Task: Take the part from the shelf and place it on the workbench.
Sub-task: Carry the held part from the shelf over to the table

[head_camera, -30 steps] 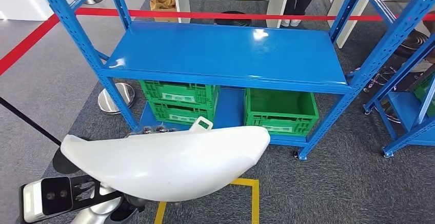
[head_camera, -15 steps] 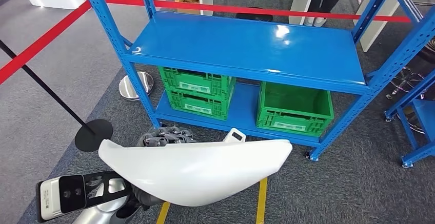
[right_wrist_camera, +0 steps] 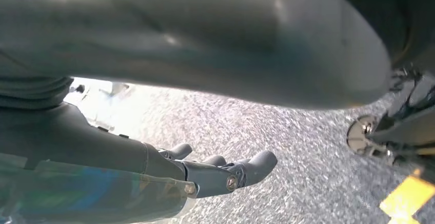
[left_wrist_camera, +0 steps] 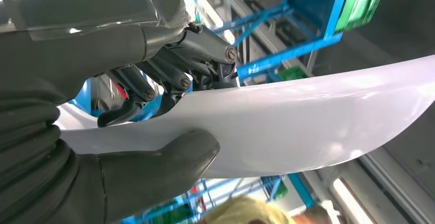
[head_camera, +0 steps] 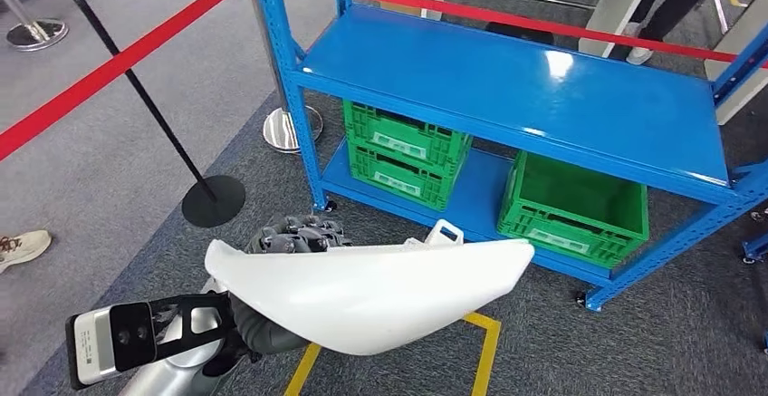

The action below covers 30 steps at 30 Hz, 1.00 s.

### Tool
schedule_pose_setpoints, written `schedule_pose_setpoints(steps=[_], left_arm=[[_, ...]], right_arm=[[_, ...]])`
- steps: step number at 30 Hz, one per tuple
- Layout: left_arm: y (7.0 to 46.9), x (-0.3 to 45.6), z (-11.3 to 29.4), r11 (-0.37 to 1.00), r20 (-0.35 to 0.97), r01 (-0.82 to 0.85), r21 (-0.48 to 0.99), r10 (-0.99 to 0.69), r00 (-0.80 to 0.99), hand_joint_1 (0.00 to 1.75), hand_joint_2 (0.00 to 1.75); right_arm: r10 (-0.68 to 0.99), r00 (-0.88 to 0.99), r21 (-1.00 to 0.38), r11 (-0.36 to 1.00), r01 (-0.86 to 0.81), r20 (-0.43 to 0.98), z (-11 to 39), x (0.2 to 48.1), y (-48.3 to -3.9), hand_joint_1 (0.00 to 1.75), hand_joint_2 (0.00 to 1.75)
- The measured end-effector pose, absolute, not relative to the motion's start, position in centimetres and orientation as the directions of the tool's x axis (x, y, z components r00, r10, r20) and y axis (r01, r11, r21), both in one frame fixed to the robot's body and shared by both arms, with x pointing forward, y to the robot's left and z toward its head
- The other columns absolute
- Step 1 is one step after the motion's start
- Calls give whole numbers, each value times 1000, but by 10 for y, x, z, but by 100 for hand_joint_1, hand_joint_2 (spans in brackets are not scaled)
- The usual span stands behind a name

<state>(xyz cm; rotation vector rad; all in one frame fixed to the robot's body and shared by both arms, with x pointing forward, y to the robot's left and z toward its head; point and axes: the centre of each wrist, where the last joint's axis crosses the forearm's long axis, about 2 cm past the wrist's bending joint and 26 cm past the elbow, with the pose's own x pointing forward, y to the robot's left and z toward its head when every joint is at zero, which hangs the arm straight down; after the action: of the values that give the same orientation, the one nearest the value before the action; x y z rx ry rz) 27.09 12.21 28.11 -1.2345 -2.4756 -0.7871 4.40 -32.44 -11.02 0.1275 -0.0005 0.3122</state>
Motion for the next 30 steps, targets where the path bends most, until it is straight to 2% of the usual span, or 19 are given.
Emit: schedule_pose_setpoints(steps=[5, 12, 30], left_arm=[[122, 271, 269, 514, 444, 781, 354, 642, -624, 175, 175], [119, 267, 261, 491, 497, 787, 374, 610, -617, 175, 175], [102, 266, 270, 400, 548, 833, 381, 628, -552, 175, 175]], right_arm=[[383, 922, 116, 915, -386, 52, -111, 38, -324, 0, 0], [452, 890, 93, 885, -456, 63, -111, 36, -331, 0, 0], [446, 891, 99, 886, -453, 84, -111, 38, -322, 0, 0]])
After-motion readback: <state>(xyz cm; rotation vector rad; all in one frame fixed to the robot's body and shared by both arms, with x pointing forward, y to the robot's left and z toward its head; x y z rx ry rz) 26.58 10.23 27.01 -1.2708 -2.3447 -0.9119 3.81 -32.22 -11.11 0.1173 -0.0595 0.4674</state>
